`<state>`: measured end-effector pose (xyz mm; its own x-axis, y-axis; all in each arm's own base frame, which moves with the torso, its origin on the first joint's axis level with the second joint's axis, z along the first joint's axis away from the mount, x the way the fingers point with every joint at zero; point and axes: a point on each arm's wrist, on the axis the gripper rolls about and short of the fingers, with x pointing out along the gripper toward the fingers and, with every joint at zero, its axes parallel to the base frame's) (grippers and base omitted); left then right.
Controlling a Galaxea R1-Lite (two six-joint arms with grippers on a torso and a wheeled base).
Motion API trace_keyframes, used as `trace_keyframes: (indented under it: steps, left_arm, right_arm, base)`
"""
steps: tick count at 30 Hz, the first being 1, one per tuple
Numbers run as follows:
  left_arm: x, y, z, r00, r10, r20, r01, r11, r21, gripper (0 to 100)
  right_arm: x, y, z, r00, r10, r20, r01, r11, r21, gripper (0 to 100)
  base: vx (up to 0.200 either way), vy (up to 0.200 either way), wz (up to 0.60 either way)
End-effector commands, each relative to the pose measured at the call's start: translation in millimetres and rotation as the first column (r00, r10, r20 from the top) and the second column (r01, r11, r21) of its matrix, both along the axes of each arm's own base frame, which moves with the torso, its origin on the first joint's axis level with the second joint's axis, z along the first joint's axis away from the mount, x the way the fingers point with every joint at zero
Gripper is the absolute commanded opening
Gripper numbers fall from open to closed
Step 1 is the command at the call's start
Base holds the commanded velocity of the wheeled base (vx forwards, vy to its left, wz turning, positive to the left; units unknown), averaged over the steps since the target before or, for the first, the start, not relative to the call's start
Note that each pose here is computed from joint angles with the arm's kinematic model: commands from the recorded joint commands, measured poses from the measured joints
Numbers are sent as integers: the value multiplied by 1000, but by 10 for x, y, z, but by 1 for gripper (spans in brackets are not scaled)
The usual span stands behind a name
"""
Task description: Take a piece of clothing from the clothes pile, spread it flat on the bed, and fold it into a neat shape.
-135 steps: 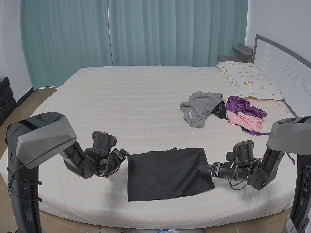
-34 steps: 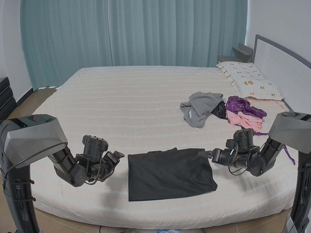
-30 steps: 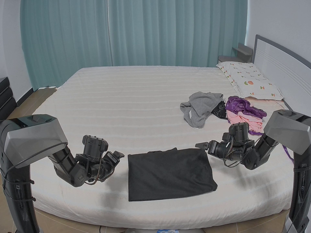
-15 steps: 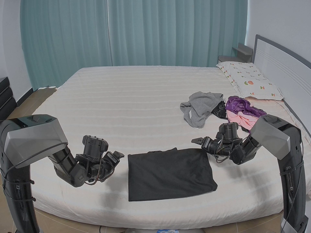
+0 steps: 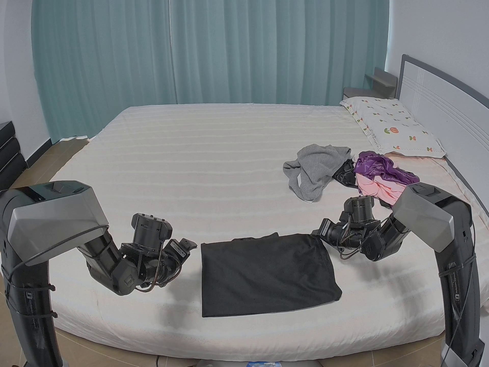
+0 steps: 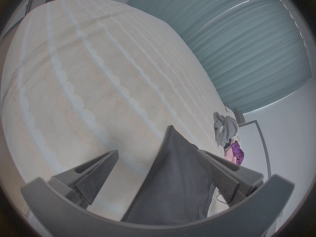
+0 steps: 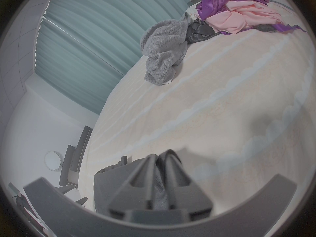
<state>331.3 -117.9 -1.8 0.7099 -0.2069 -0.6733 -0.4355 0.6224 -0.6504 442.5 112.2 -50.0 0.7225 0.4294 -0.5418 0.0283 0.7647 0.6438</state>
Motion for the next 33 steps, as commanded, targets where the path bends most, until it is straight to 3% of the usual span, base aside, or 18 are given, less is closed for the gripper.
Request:
trace_keyframes:
  steps: [1,7,9,11,14,17,23,33]
  left_arm:
    - [17,-29,-31,1000,-4,-2,4,1000,4,100]
    - [218,-103,-78,999,-21,34,20,1000,11,100]
    - [265,-100,-113,998,-41,44,39,998,46,100]
    - [375,-139,-230,994,-88,64,78,988,136,100]
    - [529,-212,-279,991,-85,102,66,982,176,100]
    - [692,-299,-286,987,-87,133,64,983,171,100]
    - [870,-440,-308,989,-104,101,84,980,181,100]
    - [914,-563,-359,987,-126,100,106,977,182,100]
  right_arm:
    - [30,-43,34,1000,-14,16,14,1000,7,0]
    - [55,-132,59,999,-39,25,39,999,9,0]
    - [58,-134,68,998,-47,30,47,999,5,0]
    - [60,-123,55,998,-59,37,59,998,-3,0]
    - [42,-99,22,998,-53,37,54,999,-6,0]
    - [35,-93,22,997,-53,47,53,999,-4,0]
    - [28,-95,19,997,-55,51,55,998,-2,0]
    - [41,-54,20,996,-64,62,65,998,-12,0]
  base:
    - [0,0,0]
    - [0,0,0]
    - [0,0,0]
    - [0,0,0]
    - [0,0,0]
    - [0,0,0]
    - [0,0,0]
    - [0,0,0]
